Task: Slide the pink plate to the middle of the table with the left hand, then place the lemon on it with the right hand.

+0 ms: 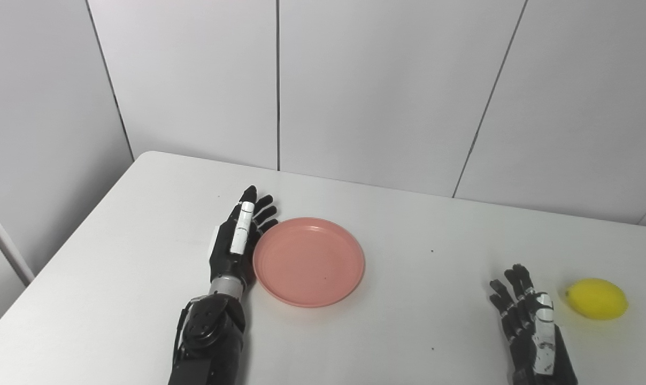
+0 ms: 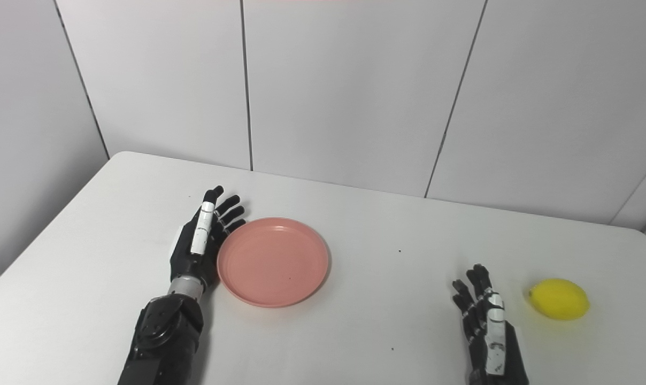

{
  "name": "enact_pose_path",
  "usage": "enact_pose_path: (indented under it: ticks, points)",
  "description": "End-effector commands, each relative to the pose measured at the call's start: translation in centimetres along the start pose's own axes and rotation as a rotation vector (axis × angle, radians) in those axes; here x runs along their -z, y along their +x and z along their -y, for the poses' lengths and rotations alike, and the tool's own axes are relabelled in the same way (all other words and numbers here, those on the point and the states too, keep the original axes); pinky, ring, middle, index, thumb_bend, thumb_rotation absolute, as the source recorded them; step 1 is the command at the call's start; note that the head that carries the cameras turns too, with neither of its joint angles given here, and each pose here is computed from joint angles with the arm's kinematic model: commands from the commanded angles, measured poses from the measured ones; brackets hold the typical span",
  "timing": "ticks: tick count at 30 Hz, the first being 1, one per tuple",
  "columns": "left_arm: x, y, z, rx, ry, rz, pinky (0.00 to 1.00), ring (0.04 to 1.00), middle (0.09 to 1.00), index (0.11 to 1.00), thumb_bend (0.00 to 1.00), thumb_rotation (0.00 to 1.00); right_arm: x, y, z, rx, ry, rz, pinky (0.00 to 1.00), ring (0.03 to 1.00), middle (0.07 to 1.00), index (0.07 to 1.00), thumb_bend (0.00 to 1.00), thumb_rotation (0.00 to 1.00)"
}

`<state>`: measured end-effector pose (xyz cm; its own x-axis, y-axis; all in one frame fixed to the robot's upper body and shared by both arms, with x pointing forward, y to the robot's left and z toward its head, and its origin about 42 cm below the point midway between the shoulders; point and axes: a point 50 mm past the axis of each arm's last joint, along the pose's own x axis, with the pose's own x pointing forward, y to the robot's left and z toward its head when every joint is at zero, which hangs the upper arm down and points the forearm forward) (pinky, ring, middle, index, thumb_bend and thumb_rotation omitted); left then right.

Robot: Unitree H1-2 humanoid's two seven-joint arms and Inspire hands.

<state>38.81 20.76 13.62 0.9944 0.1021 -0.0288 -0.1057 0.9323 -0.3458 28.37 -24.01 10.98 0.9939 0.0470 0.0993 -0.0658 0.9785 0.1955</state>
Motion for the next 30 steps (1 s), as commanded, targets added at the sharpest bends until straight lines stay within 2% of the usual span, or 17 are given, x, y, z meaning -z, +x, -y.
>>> enact_pose_path:
  ticks: [1, 11, 24, 30]
  points:
    - [2.1, -0.9, 0.1, -0.007, -0.017, -0.093, 0.75, 0.816, 0.825, 0.877, 0.79, 0.74, 2.9, -2.2, -0.7, 0.024, 0.055, -0.114, 0.95, 0.919, 0.965, 0.95, 0.68, 1.0]
    - [2.5, -1.4, 0.5, 0.017, 0.004, -0.11, 0.81, 0.823, 0.83, 0.896, 0.78, 0.76, 2.9, -2.2, -1.0, 0.028, 0.06, -0.115, 0.95, 0.913, 0.959, 0.942, 0.68, 1.0]
    - [2.8, -1.7, 1.8, 0.008, -0.043, -0.108, 0.82, 0.811, 0.825, 0.908, 0.82, 0.76, 2.8, -2.0, -1.6, 0.015, 0.059, -0.103, 0.94, 0.912, 0.959, 0.95, 0.66, 1.0]
    - [2.8, -1.8, 2.3, 0.008, -0.061, -0.102, 0.82, 0.798, 0.811, 0.864, 0.81, 0.75, 2.6, -2.0, -2.1, 0.02, 0.056, -0.113, 0.94, 0.912, 0.955, 0.947, 0.66, 1.0]
